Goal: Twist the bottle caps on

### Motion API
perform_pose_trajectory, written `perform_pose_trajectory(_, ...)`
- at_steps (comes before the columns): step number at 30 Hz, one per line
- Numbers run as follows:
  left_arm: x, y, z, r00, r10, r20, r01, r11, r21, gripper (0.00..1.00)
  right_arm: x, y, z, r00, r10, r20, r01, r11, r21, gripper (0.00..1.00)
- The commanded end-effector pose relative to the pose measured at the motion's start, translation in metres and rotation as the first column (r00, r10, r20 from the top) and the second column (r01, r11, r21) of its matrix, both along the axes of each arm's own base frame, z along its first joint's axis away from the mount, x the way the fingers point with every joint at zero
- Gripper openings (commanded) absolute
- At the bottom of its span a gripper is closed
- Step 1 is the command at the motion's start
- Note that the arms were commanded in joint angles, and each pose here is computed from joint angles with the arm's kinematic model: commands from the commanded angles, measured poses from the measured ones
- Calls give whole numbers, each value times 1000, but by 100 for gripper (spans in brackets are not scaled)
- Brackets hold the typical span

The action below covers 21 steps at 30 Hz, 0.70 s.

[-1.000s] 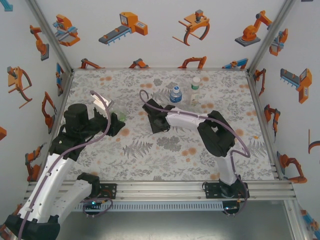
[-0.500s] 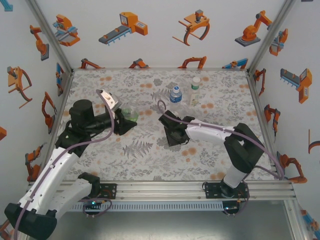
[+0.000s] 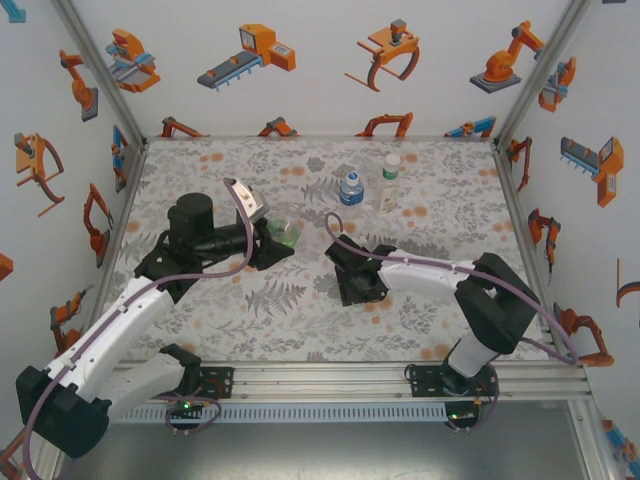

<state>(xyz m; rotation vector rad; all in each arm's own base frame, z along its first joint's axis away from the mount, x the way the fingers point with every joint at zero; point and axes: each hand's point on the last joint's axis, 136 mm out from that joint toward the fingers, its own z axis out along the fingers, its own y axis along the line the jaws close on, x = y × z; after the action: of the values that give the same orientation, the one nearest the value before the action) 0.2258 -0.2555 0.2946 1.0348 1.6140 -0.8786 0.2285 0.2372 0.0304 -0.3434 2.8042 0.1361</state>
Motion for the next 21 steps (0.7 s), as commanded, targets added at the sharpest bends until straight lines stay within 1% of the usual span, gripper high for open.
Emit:
perform_pose_trajectory(1, -2, -1, 11, 999, -7, 44, 8, 1000, -12, 0, 1, 3, 18, 999, -13, 31, 12, 999, 29, 49)
perform_pose_trajectory(7, -2, 1, 7, 999, -2, 38, 2, 1000, -9, 0, 2, 6, 31, 999, -17, 45, 14, 998, 57, 48)
perform_pose_trajectory(14, -1, 0, 6, 999, 4, 34, -4, 1000, -11, 0, 0, 10, 26, 999, -22, 27, 20, 998, 63, 45)
perform_pose_trajectory(21, 0, 0, 4, 1000, 3, 30, -3, 1000, -7, 0, 0, 8, 18, 999, -27, 17, 26, 999, 39, 45)
